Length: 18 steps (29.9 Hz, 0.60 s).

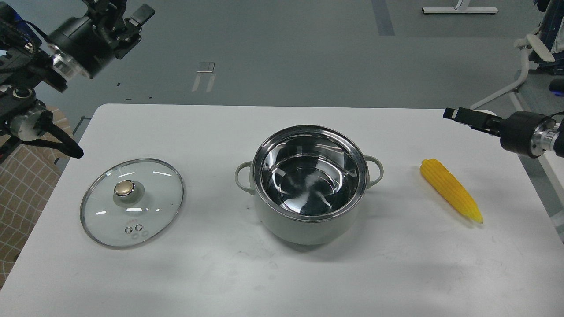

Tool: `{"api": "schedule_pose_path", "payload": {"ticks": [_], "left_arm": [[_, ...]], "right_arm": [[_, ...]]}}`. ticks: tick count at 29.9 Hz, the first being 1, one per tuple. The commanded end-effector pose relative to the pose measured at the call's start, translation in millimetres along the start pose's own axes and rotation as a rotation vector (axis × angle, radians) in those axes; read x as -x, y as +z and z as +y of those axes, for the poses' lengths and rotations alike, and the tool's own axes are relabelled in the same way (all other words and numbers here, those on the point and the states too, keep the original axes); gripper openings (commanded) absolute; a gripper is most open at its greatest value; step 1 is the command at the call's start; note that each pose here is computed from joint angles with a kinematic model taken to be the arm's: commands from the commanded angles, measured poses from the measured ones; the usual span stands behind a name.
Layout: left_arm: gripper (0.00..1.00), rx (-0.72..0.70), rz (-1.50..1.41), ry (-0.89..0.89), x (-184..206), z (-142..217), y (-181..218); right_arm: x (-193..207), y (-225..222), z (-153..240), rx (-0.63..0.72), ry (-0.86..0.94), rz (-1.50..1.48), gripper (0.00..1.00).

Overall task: Open pot and put corn in
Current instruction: 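Release the lid and raise the left gripper away, then lower the right gripper onto the yellow corn cob and grasp it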

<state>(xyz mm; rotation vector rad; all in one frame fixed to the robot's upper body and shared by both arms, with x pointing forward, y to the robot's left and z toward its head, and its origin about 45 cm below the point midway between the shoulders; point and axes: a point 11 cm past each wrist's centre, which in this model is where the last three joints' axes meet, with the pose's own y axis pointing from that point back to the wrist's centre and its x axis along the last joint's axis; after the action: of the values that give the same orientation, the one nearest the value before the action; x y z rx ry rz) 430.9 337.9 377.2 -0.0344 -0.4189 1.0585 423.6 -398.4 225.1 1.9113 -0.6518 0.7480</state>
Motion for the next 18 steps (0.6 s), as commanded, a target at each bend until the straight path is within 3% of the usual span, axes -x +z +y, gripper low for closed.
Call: {"api": "schedule_pose_path", "payload": {"ticks": [1, 10, 18], "left_arm": [[0.89, 0.064, 0.071, -0.026, 9, -12, 11], [0.95, 0.121, 0.396, 0.01, 22, -33, -2], [0.96, 0.117, 0.426, -0.01, 37, -41, -7]], "right_arm": [[21, 13, 1, 0.063, -0.09, 0.191, 1.0], [51, 32, 0, 0.13, -0.225, 0.363, 1.0], [81, 17, -31, 0.087, -0.265, 0.378, 1.0]]}}
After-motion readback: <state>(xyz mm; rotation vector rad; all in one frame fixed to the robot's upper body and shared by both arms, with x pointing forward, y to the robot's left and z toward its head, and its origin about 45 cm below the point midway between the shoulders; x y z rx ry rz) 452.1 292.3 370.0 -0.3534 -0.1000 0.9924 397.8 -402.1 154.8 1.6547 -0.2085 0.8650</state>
